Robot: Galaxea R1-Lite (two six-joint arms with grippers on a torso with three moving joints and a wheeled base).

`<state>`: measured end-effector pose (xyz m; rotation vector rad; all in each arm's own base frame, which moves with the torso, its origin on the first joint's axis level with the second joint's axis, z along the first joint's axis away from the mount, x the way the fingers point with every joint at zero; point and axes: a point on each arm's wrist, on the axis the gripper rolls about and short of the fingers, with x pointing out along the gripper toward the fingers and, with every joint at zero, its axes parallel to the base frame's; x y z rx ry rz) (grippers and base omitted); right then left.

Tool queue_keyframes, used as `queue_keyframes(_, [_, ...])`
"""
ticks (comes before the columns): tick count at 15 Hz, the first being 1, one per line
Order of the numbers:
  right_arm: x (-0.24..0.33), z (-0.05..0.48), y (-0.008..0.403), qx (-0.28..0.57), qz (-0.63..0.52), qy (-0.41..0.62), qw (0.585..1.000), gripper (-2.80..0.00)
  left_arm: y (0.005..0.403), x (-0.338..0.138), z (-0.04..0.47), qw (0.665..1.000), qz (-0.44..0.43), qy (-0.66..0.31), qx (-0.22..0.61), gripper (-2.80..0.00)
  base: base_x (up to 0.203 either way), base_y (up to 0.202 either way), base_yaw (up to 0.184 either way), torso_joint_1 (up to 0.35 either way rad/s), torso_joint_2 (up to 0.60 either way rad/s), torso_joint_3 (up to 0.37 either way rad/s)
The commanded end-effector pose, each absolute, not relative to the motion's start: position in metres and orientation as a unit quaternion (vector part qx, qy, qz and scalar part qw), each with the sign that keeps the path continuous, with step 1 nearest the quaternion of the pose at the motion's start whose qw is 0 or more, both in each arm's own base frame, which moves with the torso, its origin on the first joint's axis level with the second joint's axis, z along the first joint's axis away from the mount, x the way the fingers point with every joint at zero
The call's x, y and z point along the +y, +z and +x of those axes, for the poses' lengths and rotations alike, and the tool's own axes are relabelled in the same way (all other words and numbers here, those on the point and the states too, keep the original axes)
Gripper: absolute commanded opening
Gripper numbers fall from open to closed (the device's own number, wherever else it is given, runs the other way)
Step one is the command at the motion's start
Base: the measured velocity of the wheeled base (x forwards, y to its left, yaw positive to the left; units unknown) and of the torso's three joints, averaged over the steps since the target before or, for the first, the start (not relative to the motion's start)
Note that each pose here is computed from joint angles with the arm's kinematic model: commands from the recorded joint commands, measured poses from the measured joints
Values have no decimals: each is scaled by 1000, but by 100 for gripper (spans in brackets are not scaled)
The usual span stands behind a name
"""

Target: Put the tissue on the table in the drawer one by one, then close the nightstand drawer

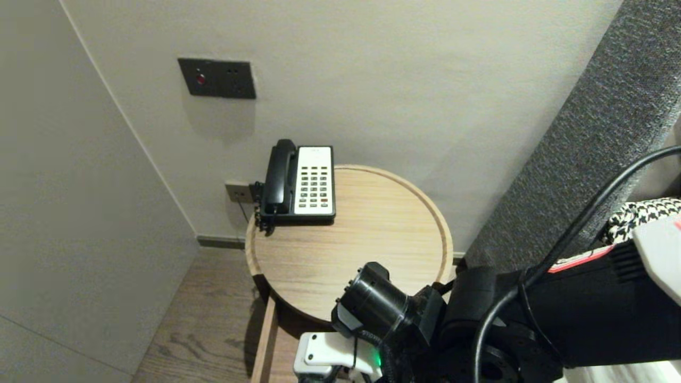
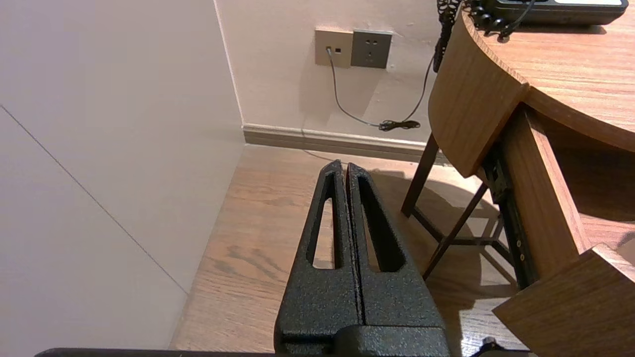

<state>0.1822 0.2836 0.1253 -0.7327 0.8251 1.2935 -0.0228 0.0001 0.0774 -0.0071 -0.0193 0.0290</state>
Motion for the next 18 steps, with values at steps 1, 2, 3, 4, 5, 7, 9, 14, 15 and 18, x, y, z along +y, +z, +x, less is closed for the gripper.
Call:
queue_keyframes(1, [275,183,141,350,-316,570,673,0,77,0,-23,1000,-4,15,-11,-280,0,0,0,0,0,0])
queue_keyframes(2, [272,183,144,346,-314,569,677,0,77,0,-23,1000,-4,15,-11,-280,0,0,0,0,0,0])
queue_keyframes(3, [269,183,149,341,-310,568,682,0,77,0,-23,1000,-4,15,-11,-280,0,0,0,0,0,0])
queue_keyframes(4, [265,183,152,340,-308,565,686,0,78,0,-23,1000,-4,15,-11,-280,0,0,0,0,0,0])
queue_keyframes(5, [262,182,154,338,-307,565,687,0,78,0,-23,1000,-4,15,-11,-280,0,0,0,0,0,0])
queue_keyframes(7, [254,177,162,333,-302,564,693,0,77,0,-23,1000,-4,15,-11,-280,0,0,0,0,0,0])
queue_keyframes(9, [245,171,172,327,-289,561,704,0,77,0,-23,1000,-4,15,-11,-280,0,0,0,0,0,0])
queue_keyframes(14, [201,169,189,331,-249,520,747,-280,77,0,-23,1000,-4,15,-11,-280,0,0,0,0,0,0])
queue_keyframes(15, [192,167,191,337,-236,508,757,-280,77,0,-23,1000,-4,15,-11,-280,0,0,0,0,0,0])
queue_keyframes(18, [165,163,192,365,-190,463,785,-280,77,0,-23,1000,-4,15,-11,-280,0,0,0,0,0,0])
